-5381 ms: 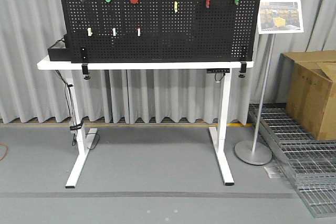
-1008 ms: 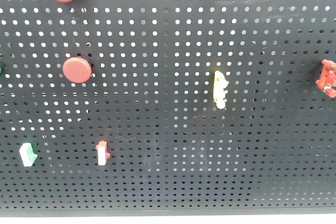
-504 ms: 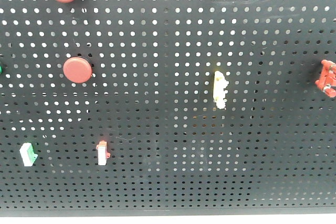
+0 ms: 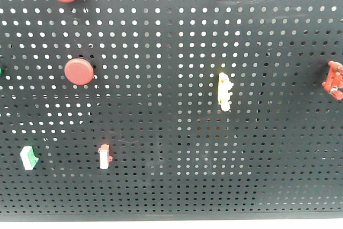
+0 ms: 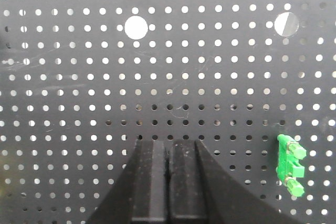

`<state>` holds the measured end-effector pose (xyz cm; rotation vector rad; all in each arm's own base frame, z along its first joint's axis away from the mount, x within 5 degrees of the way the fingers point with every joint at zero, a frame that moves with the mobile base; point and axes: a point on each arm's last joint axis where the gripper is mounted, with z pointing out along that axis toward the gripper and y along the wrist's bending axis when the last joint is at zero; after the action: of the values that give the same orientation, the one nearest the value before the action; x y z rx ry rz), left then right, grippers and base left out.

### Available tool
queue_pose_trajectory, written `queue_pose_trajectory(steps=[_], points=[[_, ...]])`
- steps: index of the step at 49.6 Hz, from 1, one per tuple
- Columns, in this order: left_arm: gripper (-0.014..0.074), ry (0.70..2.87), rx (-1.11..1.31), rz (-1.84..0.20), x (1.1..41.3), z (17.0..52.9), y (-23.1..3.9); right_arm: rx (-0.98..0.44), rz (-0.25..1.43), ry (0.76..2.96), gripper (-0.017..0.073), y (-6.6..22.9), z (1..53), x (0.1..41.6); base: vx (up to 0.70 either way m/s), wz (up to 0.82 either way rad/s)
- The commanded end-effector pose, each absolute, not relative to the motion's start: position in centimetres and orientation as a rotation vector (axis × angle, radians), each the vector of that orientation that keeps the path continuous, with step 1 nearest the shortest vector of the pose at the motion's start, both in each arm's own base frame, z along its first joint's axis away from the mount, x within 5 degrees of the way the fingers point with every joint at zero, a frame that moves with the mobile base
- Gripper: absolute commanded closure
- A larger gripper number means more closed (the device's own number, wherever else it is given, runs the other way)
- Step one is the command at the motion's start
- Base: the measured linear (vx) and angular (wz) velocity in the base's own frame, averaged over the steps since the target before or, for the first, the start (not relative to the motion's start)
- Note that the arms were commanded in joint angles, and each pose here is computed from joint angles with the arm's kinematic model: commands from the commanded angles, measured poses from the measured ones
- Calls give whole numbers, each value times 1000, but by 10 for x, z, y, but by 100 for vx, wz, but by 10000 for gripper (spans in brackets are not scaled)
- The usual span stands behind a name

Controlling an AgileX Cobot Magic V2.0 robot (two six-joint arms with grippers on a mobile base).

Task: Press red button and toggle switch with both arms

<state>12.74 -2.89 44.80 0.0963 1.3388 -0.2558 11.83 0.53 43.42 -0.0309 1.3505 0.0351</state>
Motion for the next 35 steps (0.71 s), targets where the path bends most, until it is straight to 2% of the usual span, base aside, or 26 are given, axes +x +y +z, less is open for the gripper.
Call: queue_pose_trajectory(steps=[1, 11, 17, 35], points=[[594, 1204, 142, -357, 130, 481, -43, -31, 33, 1233, 559, 5, 453, 113, 0, 0], [594, 1159, 218, -454, 155, 519, -74, -31, 33, 1232, 559, 5, 453, 113, 0, 0], [594, 1163, 237, -481, 173, 528, -89, -31, 33, 1237, 559, 5, 452, 113, 0, 0], [594, 1215, 253, -485, 222, 525, -116, -31, 31, 1285, 559, 5, 448, 114, 0, 0]])
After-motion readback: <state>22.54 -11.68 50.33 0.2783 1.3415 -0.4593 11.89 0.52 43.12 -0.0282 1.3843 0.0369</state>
